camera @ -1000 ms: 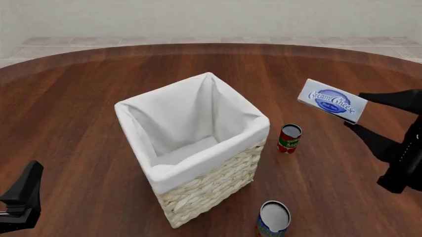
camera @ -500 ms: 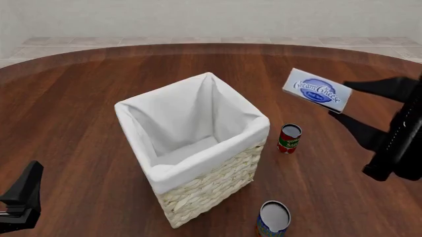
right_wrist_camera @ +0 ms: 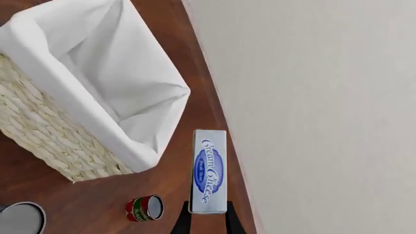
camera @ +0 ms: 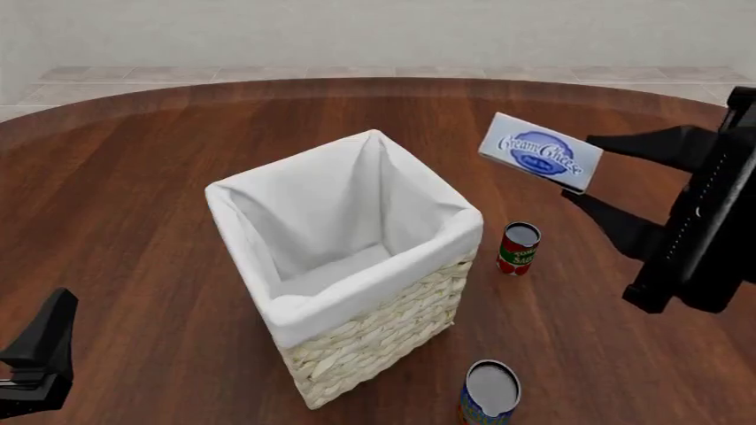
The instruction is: Pick up the cream cheese box, and put it in the basket.
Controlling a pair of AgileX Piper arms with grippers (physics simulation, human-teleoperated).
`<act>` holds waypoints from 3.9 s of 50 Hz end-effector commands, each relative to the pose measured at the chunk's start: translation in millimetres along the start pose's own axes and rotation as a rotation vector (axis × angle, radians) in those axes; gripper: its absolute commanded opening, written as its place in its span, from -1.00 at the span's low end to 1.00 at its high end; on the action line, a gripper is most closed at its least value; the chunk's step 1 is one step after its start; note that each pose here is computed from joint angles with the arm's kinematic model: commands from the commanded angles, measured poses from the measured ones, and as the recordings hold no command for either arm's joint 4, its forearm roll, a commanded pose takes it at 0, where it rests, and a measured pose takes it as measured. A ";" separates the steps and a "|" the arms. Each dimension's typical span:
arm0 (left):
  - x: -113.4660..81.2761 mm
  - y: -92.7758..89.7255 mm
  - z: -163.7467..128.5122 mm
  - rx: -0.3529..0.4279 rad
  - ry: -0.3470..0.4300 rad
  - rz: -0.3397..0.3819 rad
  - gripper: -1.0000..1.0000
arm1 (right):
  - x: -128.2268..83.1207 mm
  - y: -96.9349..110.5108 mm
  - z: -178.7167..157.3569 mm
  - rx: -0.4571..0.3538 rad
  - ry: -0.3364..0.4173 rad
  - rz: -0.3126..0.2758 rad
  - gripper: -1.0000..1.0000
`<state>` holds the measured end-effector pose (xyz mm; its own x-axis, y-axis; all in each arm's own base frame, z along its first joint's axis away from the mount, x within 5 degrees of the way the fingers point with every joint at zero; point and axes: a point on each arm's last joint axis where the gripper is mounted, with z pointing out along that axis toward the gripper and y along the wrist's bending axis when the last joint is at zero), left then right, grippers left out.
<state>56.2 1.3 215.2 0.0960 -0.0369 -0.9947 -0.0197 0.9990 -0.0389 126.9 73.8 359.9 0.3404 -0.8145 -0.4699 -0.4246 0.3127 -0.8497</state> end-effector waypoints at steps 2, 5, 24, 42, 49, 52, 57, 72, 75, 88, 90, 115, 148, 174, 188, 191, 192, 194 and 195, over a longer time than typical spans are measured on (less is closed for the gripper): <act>0.1 0.0 0.1 -0.001 0.001 0.000 1.00 | -6.5 -2.0 5.0 0.011 -0.040 0.012 -1.00; 0.0 0.1 0.1 -0.001 0.000 0.001 1.00 | -8.7 -2.4 7.9 0.010 -0.051 0.010 -1.00; -0.1 -0.1 0.1 0.001 -0.001 -0.002 1.00 | -19.7 -2.4 15.5 -0.006 -0.106 0.011 -1.00; -0.5 -0.1 -0.1 0.002 -0.004 -0.006 1.00 | -29.2 0.5 25.5 -0.022 -0.152 0.012 -1.00; -0.7 -0.2 -0.1 0.003 -0.005 -0.008 1.00 | -32.1 1.4 28.6 -0.027 -0.165 0.016 -1.00; -0.8 -0.2 -0.1 0.003 -0.006 -0.009 1.00 | -32.6 2.8 30.0 -0.030 -0.169 0.015 -1.00; -1.3 -0.1 -0.2 0.001 -0.009 -0.010 1.00 | -34.8 2.2 31.1 -0.030 -0.178 0.016 -1.00; -1.8 0.1 -0.3 -0.002 -0.011 -0.012 1.00 | -41.3 6.9 35.3 -0.044 -0.214 0.025 -1.00; -1.8 0.1 -0.3 -0.002 -0.011 -0.012 1.00 | -43.4 6.6 35.9 -0.043 -0.224 0.029 -1.00; -1.6 0.2 -0.2 -0.005 -0.011 -0.014 1.00 | -50.2 9.4 41.5 -0.056 -0.251 0.040 -1.00; -1.7 0.3 -0.2 -0.005 -0.013 -0.014 1.00 | -51.6 9.5 42.3 -0.057 -0.257 0.041 -1.00; -2.1 0.4 -0.3 -0.008 -0.016 -0.017 1.00 | -61.5 13.9 46.0 -0.087 -0.293 0.073 -1.00; -1.7 0.5 -0.2 -0.009 -0.014 -0.017 1.00 | -75.7 12.3 48.4 -0.125 -0.327 0.141 -1.00; -2.4 0.5 -0.3 -0.010 -0.016 -0.018 1.00 | -83.7 10.6 49.4 -0.194 -0.306 0.227 -1.00; -2.2 0.5 -0.3 -0.009 -0.016 -0.018 1.00 | -84.1 13.8 50.4 -0.215 -0.298 0.240 -1.00; -2.2 0.5 -0.3 -0.010 -0.016 -0.017 1.00 | -84.5 14.7 51.0 -0.228 -0.291 0.247 -1.00; -2.2 0.5 -0.3 -0.010 -0.016 -0.018 1.00 | -83.9 15.4 51.1 -0.226 -0.291 0.242 -1.00; -2.0 0.5 -0.3 -0.009 -0.016 -0.017 1.00 | -83.7 17.1 51.9 -0.235 -0.286 0.244 -1.00; -2.0 0.5 -0.3 -0.009 -0.016 -0.017 1.00 | -83.6 17.1 52.1 -0.236 -0.284 0.246 -1.00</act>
<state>55.7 1.9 217.3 0.1122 -0.0537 -0.9922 -0.0272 0.9980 -0.0570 135.4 171.8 371.4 0.4265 -0.5583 -0.7116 -0.6764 0.3254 -0.6607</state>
